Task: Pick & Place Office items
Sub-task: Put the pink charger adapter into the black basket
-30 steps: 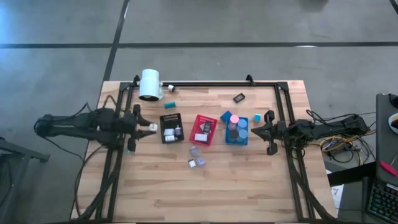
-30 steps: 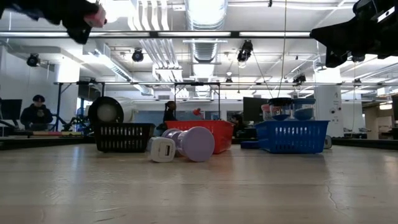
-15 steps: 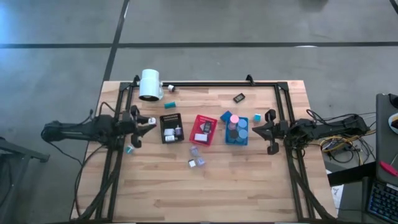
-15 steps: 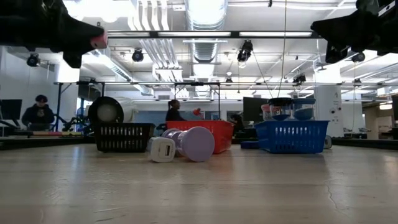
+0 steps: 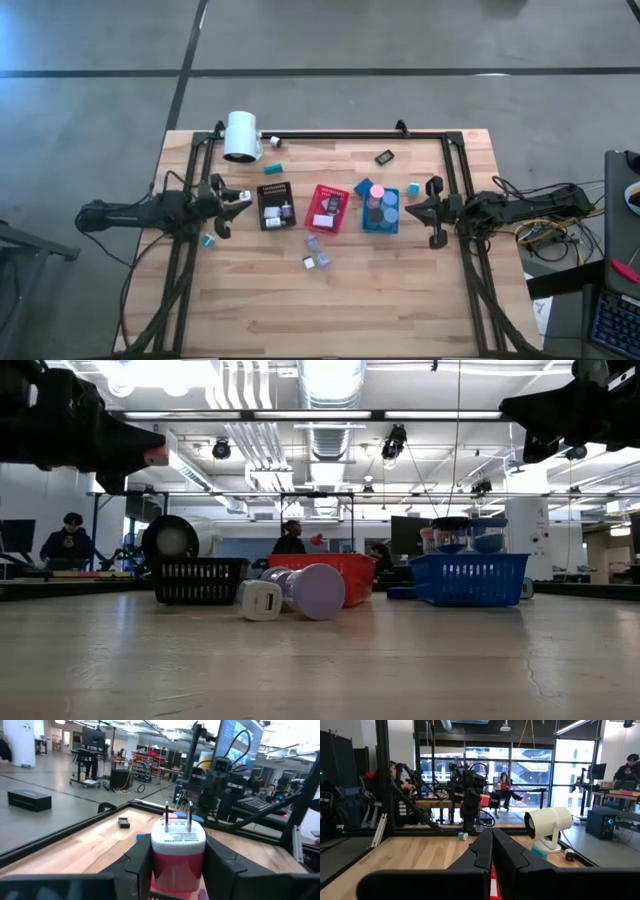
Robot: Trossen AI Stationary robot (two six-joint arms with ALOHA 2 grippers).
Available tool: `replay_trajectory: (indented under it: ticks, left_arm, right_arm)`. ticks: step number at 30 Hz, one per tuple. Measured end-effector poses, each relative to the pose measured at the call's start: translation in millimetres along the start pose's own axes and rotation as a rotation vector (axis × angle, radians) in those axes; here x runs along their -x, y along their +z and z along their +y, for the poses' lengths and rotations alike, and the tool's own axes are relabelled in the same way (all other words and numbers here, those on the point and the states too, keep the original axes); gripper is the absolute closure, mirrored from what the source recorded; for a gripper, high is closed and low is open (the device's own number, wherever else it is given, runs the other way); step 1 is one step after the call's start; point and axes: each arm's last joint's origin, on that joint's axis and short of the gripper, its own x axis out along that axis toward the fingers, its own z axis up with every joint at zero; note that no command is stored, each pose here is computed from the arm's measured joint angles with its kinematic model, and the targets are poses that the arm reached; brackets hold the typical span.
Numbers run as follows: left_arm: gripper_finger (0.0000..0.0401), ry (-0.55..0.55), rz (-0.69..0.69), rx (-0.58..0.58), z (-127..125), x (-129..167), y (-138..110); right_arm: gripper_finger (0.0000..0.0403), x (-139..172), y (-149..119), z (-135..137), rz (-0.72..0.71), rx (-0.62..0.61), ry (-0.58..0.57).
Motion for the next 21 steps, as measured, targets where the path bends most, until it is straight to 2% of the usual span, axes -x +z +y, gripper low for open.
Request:
replay_trajectory:
  ticks: [12, 17, 21]
  left_arm:
    - [0.0271, 0.037, -0.018, 0.022, 1, 0, 0]
    - [0.0271, 0.084, -0.053, 0.025, -3, 3, 41]
    - [0.0271, 0.175, 0.055, -0.044, -10, -9, 76]
  right_arm:
    - [0.0394, 0, -1, 0, 0.003, 0.001, -0.008]
    - [0.0394, 0, -1, 0, 0.002, 0.008, -0.012]
    - [0.0394, 0, -1, -1, 0.001, 0.015, -0.05]
